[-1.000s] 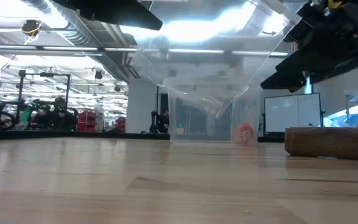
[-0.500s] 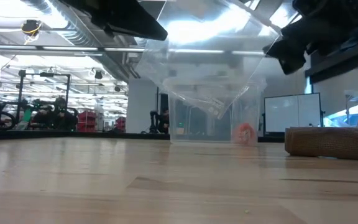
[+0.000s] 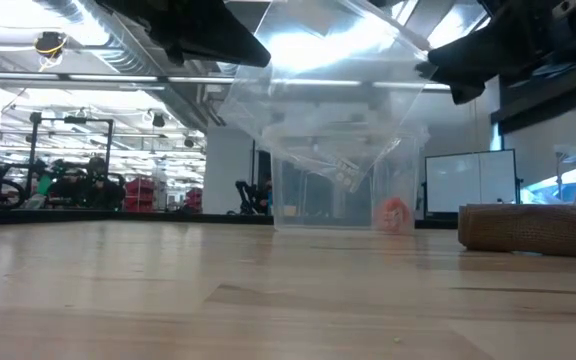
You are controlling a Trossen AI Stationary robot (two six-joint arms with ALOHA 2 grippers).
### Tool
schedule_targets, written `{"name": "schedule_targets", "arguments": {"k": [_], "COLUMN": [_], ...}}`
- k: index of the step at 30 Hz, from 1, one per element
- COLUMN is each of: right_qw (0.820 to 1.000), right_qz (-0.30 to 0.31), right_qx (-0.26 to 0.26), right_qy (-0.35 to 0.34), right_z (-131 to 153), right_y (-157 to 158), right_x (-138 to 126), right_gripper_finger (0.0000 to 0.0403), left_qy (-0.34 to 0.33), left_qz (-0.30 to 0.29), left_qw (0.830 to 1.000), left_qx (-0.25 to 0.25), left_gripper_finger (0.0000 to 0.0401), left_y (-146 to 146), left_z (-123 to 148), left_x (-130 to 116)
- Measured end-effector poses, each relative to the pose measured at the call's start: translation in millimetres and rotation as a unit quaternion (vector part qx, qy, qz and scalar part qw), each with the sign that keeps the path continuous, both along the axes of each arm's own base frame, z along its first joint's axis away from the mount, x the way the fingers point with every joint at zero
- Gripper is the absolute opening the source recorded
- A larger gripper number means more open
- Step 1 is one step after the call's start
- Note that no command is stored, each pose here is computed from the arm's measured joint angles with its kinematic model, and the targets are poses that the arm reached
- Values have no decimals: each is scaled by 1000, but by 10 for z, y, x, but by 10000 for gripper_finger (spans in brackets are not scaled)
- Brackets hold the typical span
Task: Roll bandage
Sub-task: Open the transparent zip bag
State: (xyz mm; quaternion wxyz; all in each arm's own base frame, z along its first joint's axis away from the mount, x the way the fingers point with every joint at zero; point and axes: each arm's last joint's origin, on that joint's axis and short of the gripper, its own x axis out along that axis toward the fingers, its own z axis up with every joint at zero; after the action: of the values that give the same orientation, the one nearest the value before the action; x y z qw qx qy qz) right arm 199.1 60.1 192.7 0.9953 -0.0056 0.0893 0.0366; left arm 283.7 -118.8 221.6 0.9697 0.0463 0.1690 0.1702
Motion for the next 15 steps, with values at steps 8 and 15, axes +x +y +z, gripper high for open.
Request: {"name": "schedule_targets", "arguments": {"k": [8, 15], "right_qw": [1000, 999], "right_qz": [-12, -33], "right_qx": [-18, -29], "right_qy": [0, 3], "right_z": [-3, 6], "right_y": [-10, -30], "right_x": [0, -20], "right_gripper_finger": [14, 8], "left_qy": [-1, -16], "left_qz": [1, -5], "left_qw": [1000, 999], "left_qx": [-3, -29], "left_gripper_finger": [0, 53], "left_y": [0, 8], "left_z": [0, 217], "left_x": [0, -65]}}
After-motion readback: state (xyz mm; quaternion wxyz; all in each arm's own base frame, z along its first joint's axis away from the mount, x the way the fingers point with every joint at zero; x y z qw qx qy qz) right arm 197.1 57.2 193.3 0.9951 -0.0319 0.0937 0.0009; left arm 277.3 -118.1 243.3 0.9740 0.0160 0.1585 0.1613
